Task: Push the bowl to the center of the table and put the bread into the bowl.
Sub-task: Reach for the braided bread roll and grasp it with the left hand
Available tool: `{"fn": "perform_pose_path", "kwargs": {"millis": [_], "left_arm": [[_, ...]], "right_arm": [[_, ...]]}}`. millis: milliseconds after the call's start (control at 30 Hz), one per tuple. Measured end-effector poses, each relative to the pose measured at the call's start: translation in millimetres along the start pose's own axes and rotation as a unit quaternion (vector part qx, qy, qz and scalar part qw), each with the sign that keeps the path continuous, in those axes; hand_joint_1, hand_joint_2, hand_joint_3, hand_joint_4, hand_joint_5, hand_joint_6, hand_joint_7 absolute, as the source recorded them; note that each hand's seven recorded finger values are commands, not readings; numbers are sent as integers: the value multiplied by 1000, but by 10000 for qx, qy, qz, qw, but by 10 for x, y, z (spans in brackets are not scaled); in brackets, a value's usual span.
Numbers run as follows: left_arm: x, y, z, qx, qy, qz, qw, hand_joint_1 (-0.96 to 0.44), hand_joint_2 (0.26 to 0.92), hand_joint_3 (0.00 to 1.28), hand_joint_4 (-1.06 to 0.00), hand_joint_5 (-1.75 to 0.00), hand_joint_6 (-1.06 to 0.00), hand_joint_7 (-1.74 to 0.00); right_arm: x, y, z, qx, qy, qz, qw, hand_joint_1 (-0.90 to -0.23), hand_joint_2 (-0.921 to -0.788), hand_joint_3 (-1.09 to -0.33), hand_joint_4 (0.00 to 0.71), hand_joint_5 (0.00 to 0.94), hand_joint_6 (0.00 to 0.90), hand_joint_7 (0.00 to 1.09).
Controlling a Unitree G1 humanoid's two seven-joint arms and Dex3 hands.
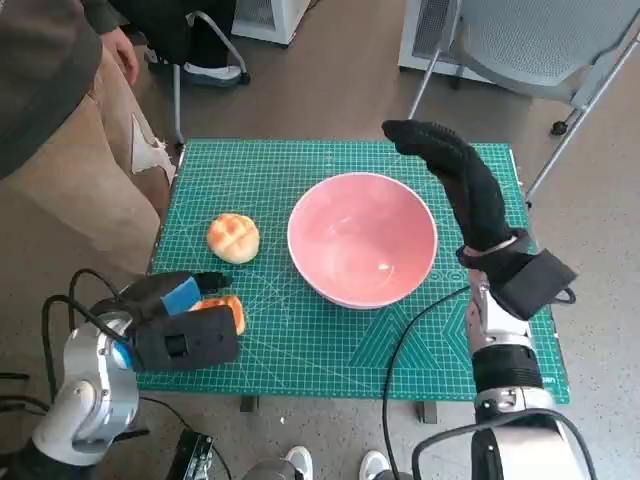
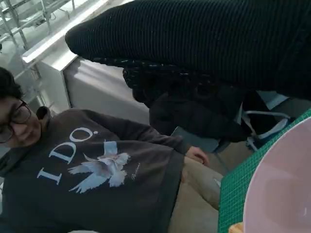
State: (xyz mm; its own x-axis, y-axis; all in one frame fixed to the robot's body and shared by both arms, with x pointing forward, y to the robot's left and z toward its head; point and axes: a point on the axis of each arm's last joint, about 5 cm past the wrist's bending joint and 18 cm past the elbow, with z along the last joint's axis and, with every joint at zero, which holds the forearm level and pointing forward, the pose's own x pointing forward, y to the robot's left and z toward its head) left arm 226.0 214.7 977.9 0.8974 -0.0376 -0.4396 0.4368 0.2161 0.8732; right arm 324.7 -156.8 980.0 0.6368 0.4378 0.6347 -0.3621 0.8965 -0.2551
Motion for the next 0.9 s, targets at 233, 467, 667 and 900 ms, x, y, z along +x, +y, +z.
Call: {"fn": "perform_pose_path", "kwargs": {"millis": [233,467,667,900], "left_arm": [[23,-59,-26,194,-161,294,9992,13,598,614,-662,-1465,-789,-895],[37,-73,-34,209,-227,384,9988,9,680,456,-684,-1408,-802,-838],[59,-80,-49,206,-193,390,9988,9,699,429,-673,-1414,-800,-832],[76,-87,-57,241,-225,403,9986,8,703,424,-667,-1420,-799,-831]], "right_arm": [[-4,-8,1,26,-17,-16,10000,-736,-921,-830,153,1,63,333],[-7,-13,1,40,-28,-15,10000,-735,-921,-830,149,0,58,343],[-7,-10,0,52,-40,-28,10000,-734,-921,-830,149,0,54,352],[-7,-11,3,51,-52,-36,10000,-733,-921,-830,149,0,49,362]]}}
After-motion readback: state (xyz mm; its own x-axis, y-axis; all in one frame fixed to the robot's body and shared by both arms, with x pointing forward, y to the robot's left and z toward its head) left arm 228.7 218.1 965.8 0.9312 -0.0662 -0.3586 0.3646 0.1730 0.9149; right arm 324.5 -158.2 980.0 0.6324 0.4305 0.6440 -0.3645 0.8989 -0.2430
